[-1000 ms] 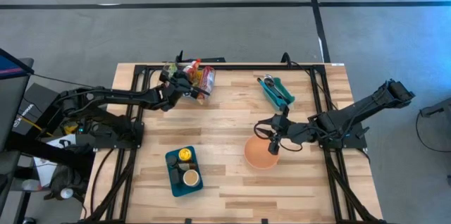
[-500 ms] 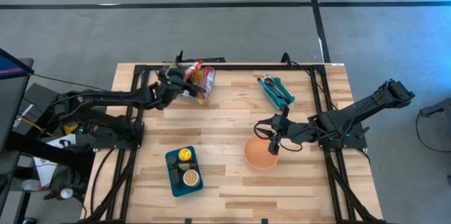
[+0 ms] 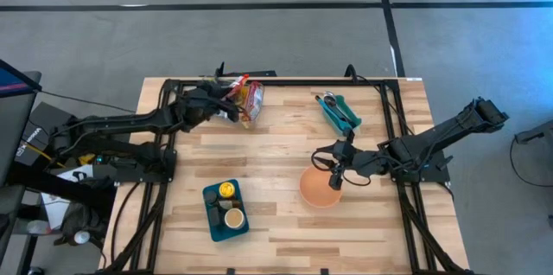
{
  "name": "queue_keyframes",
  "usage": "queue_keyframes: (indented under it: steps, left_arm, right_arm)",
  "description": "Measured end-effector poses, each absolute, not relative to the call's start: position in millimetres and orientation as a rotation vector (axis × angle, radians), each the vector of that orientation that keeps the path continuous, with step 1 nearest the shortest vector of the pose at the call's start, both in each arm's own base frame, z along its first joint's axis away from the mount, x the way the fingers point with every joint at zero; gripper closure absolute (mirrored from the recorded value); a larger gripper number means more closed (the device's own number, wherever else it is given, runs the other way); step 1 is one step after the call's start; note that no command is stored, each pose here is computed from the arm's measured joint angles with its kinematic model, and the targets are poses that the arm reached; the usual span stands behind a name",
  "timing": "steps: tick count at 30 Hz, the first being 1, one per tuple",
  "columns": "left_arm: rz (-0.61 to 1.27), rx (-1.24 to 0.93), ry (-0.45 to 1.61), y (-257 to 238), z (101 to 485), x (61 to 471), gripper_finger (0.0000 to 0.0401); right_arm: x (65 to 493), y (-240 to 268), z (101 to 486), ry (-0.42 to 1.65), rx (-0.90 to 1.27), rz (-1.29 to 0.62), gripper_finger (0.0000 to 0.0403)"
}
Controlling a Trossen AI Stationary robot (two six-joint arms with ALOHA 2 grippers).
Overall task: Pick & Place Food Item
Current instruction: Return to Home Position
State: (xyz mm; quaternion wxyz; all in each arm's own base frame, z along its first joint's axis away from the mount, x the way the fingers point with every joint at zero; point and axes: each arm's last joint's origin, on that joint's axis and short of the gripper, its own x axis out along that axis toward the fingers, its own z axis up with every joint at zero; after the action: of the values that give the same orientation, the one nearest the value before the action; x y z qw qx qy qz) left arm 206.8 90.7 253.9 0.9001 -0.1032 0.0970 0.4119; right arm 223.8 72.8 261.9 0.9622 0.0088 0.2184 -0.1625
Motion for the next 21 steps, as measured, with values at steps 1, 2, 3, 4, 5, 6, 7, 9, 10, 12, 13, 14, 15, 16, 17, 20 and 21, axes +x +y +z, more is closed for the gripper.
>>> queue_keyframes:
  steps: [1, 2, 3, 4, 5, 6, 7, 9, 10, 12, 13, 14, 15, 16, 17, 20, 21]
  left_arm:
    - [0.807, -0.228, 0.198, 90, 254, 208, 0.0267]
    - [0.759, -0.251, 0.195, 88, 254, 209, 0.0272]
    - [0.709, -0.273, 0.195, 86, 254, 210, 0.0277]
    - [0.663, -0.294, 0.193, 84, 254, 212, 0.0283]
    - [0.619, -0.305, 0.195, 82, 255, 213, 0.0288]
    - [0.578, -0.311, 0.199, 79, 255, 214, 0.0293]
    - [0.546, -0.313, 0.204, 77, 255, 215, 0.0299]
    - [0.504, -0.313, 0.21, 70, 255, 217, 0.0308]
    - [0.49, -0.312, 0.212, 67, 255, 218, 0.0313]
    - [0.461, -0.308, 0.21, 61, 255, 220, 0.0322]
    - [0.446, -0.306, 0.206, 58, 256, 221, 0.0326]
    - [0.43, -0.303, 0.203, 55, 256, 222, 0.0331]
    - [0.414, -0.295, 0.203, 51, 256, 223, 0.0336]
    - [0.4, -0.291, 0.203, 48, 256, 224, 0.0341]
    - [0.386, -0.288, 0.205, 45, 256, 225, 0.0346]
    - [0.356, -0.283, 0.207, 39, 256, 227, 0.036]
    - [0.35, -0.282, 0.212, 37, 256, 228, 0.0365]
  right_arm:
    - [224, 73, 262, 0.442, 0.018, -0.329, 0.0286]
    - [224, 73, 262, 0.442, 0.018, -0.329, 0.0286]
    - [224, 73, 262, 0.442, 0.017, -0.329, 0.0286]
    - [224, 73, 262, 0.442, 0.017, -0.329, 0.0286]
    - [224, 73, 262, 0.442, 0.017, -0.33, 0.0286]
    - [224, 73, 262, 0.442, 0.014, -0.331, 0.0286]
    - [224, 73, 262, 0.442, 0.012, -0.331, 0.0286]
    - [224, 73, 262, 0.447, -0.015, -0.325, 0.0286]
    - [224, 73, 262, 0.451, -0.036, -0.32, 0.0286]
    - [224, 73, 262, 0.459, -0.085, -0.31, 0.0286]
    - [224, 73, 261, 0.464, -0.109, -0.304, 0.0286]
    - [224, 72, 261, 0.467, -0.129, -0.302, 0.0287]
    - [225, 71, 262, 0.47, -0.145, -0.302, 0.0288]
    - [225, 70, 261, 0.474, -0.159, -0.303, 0.0291]
    - [225, 68, 261, 0.48, -0.178, -0.305, 0.0294]
    - [227, 60, 260, 0.509, -0.242, -0.306, 0.0313]
    - [229, 56, 260, 0.519, -0.246, -0.294, 0.0323]
